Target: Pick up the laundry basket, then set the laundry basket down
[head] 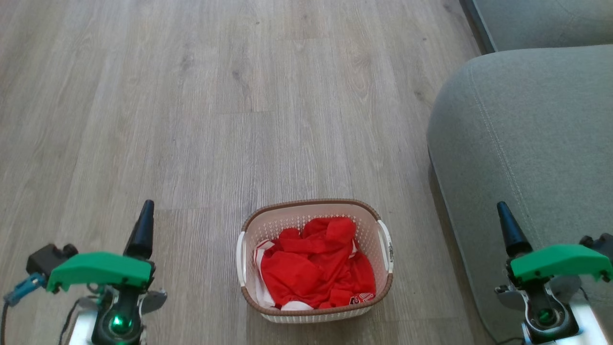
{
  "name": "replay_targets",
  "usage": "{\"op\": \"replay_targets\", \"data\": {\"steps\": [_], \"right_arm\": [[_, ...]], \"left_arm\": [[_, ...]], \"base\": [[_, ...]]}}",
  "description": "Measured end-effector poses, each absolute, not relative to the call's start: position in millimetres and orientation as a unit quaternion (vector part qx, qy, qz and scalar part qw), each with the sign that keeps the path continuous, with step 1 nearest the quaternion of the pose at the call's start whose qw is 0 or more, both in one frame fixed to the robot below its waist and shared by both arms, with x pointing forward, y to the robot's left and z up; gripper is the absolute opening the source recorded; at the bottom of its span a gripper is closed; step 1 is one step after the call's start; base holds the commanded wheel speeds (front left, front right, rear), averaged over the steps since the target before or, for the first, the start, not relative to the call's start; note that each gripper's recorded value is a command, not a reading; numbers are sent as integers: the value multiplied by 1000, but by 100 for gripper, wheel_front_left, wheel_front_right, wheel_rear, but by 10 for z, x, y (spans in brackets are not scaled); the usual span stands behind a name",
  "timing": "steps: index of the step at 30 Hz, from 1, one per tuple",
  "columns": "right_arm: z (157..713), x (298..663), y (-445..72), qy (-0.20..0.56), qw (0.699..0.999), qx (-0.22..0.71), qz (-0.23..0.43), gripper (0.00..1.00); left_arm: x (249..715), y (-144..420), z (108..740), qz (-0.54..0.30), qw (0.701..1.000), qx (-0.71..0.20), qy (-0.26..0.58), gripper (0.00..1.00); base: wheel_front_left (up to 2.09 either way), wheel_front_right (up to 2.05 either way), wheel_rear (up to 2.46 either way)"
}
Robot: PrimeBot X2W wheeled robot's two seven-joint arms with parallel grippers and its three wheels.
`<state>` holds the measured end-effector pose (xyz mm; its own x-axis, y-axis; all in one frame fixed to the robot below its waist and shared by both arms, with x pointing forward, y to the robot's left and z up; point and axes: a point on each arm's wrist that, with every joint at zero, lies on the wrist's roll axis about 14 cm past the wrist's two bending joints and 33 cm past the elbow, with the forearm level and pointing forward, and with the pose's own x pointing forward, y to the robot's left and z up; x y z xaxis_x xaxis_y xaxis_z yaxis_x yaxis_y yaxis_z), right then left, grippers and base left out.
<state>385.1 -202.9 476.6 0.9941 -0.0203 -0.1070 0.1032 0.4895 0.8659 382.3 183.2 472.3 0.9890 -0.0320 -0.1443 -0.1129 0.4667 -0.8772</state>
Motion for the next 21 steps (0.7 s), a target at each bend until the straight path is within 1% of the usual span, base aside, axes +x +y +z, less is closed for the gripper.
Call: {"op": "replay_targets", "data": {"steps": [8,9,21], "right_arm": [[4850,3910,-2028,33,895,444,-25,100],[4849,3913,-2009,35,901,432,-22,100],[4845,3927,-1928,41,929,368,-3,100]], "left_arm": [[3858,1814,4768,10,882,-465,67,100],[3847,1794,4748,6,890,-450,73,100],[3826,1824,4714,7,914,-399,71,100]], "base": [[0,0,0],[0,0,0],[0,0,0]]}}
